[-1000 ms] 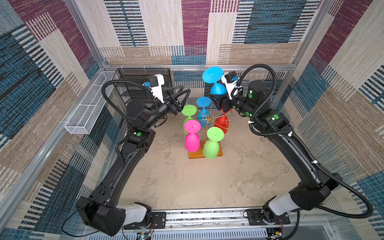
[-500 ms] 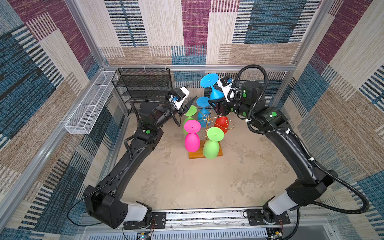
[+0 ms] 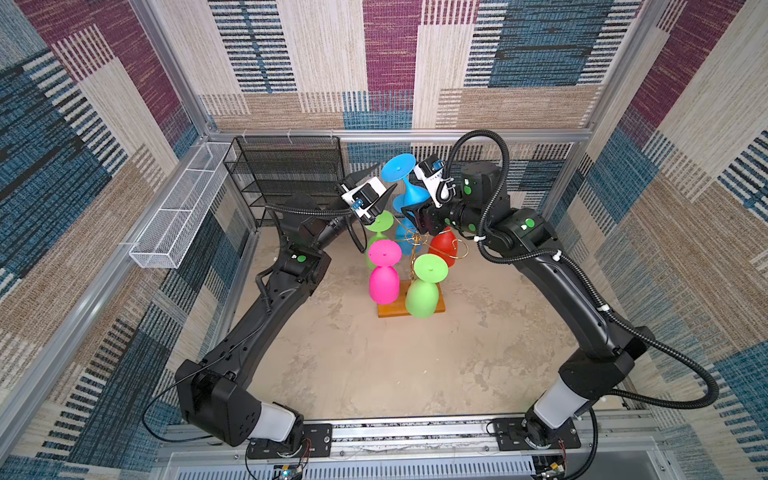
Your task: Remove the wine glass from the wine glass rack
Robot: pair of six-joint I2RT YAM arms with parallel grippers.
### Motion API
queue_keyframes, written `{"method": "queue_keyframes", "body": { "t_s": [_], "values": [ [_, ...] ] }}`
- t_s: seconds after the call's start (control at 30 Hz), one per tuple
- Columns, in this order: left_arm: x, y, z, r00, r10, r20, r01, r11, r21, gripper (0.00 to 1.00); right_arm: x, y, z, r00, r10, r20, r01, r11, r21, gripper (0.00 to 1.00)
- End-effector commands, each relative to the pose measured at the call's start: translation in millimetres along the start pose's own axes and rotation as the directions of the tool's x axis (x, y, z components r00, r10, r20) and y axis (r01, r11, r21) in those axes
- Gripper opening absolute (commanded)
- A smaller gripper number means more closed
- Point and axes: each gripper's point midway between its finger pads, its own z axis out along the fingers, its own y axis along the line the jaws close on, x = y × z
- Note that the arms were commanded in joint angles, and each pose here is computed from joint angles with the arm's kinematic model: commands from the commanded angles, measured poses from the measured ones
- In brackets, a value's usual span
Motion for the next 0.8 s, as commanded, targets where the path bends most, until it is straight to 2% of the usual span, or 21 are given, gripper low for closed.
{"method": "queue_keyframes", "body": {
  "t_s": [0.0, 0.3, 0.57, 0.67, 0.77],
  "values": [
    [-18.9, 8.3, 0.7, 0.995, 0.072, 0.066, -0.071, 0.997, -0.021, 0.53, -1.6, 0.7, 1.1, 1.0, 0.002, 0.0, -0.002, 1.0, 0.004, 0.57],
    [-21.6, 3.5, 3.2, 0.993, 0.09, 0.082, -0.091, 0.996, 0.015, 0.38, -2.1, 5.6, 2.9, 1.0, 0.002, -0.001, -0.002, 1.0, -0.012, 0.56],
    [-21.2, 8.1, 4.4, 0.993, 0.082, 0.083, -0.081, 0.997, -0.014, 0.25, -5.6, 10.6, -0.8, 1.0, 0.002, 0.011, -0.002, 0.999, -0.037, 0.56],
    [-20.6, 8.2, 4.4, 0.993, 0.085, 0.083, -0.084, 0.996, -0.016, 0.17, -5.6, 12.5, -1.0, 1.0, 0.005, 0.011, -0.004, 0.999, -0.046, 0.57],
    [-21.1, 9.9, 4.0, 0.991, 0.099, 0.086, -0.096, 0.995, -0.032, 0.01, -5.8, 15.7, -0.9, 1.0, 0.009, 0.014, -0.008, 0.998, -0.064, 0.61]
  ]
}}
